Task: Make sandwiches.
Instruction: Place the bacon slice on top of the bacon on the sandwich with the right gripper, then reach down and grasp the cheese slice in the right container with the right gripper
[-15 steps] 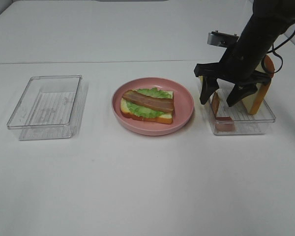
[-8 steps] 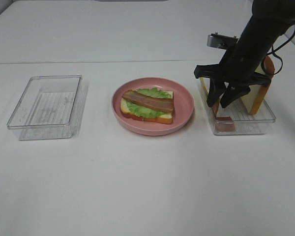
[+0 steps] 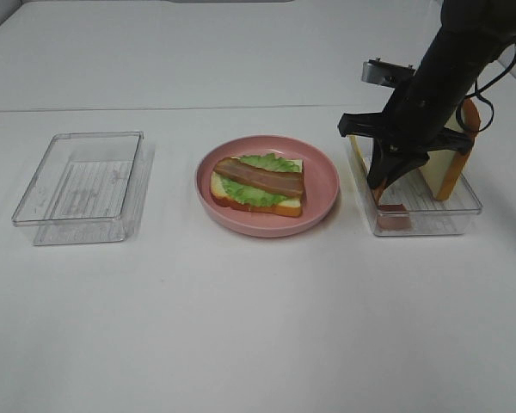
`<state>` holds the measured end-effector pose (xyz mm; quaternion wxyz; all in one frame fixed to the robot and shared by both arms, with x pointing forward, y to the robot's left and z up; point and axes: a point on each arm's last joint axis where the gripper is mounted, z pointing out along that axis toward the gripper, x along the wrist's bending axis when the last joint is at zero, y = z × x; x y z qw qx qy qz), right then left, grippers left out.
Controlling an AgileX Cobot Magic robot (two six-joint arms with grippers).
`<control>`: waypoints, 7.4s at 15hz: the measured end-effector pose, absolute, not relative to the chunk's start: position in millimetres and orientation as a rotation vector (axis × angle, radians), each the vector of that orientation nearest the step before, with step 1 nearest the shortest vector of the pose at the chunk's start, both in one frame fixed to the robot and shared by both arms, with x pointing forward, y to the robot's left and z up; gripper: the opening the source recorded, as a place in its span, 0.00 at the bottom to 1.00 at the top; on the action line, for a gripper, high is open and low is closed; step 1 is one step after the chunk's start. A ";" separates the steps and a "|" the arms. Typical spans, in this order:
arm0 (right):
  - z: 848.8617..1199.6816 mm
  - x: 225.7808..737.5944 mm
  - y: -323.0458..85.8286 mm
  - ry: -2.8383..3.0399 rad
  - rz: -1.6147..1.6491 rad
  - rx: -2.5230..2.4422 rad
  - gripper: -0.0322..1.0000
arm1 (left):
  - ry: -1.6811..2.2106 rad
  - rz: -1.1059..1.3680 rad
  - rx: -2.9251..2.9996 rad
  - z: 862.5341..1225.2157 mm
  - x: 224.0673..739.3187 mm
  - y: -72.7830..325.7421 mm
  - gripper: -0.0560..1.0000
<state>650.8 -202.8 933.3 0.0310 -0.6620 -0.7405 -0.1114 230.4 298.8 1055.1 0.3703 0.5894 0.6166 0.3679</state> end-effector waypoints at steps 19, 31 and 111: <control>1072.1 611.3 -157.7 -2.226 -1.048 -1.825 0.06 | 1.582 0.944 1.512 1055.1 230.4 298.8 0.99; 967.1 649.5 -74.7 -2.198 -0.929 -1.565 0.06 | 1.582 0.944 1.512 1055.1 230.4 298.8 0.99; 933.0 739.7 -174.9 -2.361 -0.256 -2.210 0.06 | 1.582 0.944 1.512 1055.1 230.4 298.8 0.99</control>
